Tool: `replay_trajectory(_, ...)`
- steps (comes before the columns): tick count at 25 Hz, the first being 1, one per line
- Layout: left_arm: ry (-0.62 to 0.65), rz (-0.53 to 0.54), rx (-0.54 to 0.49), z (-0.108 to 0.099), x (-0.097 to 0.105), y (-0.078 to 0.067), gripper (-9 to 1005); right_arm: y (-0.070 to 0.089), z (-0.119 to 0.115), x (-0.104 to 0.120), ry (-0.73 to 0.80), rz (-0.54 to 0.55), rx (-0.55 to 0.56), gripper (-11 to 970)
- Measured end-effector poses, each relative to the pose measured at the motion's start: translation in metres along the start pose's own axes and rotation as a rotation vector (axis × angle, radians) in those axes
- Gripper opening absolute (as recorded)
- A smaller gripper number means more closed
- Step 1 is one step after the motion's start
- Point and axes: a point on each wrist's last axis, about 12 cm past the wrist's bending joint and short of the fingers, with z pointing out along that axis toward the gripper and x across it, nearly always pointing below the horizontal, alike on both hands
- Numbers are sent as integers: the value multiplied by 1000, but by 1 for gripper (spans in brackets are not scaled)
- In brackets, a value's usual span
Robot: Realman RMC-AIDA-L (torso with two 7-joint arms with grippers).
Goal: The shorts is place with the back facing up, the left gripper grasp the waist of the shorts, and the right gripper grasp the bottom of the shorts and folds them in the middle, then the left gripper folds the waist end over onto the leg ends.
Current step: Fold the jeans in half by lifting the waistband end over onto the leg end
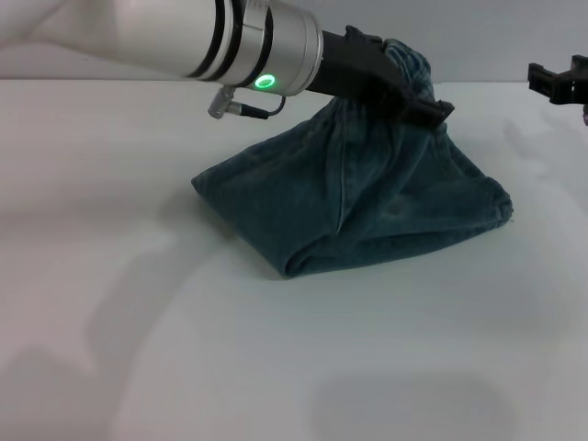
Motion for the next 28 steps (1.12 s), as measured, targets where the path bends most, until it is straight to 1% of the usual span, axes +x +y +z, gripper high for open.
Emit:
replay_trajectory(2, 31, 25, 10, -2, -4, 1, 848, 2, 0, 0, 2, -4, -6, 595)
replay_trajectory(3, 69, 56, 22, -4, -9, 1, 848, 3, 1, 1, 3, -5, -9, 595)
replay_trajectory(4, 69, 56, 22, -4, -9, 1, 848, 4, 1, 1, 3, -6, -13, 595)
replay_trajectory(8, 150, 122, 44, -2, -18, -3, 847, 7, 1, 1, 2, -1, -22, 595)
replay_trajectory(12, 218, 182, 31, 0, -27, -6, 847, 10, 2, 2, 2, 2, -30, 595)
replay_trajectory(22, 340, 278, 23, 0, -50, -10, 847, 19, 3, 3, 4, 5, -55, 594)
replay_trajectory(24, 350, 288, 0, 0, -52, -10, 847, 19, 3, 4, 3, 9, -57, 594)
replay_trajectory(28, 331, 275, -69, -1, -51, -2, 847, 21, 3, 5, 5, 16, -62, 595)
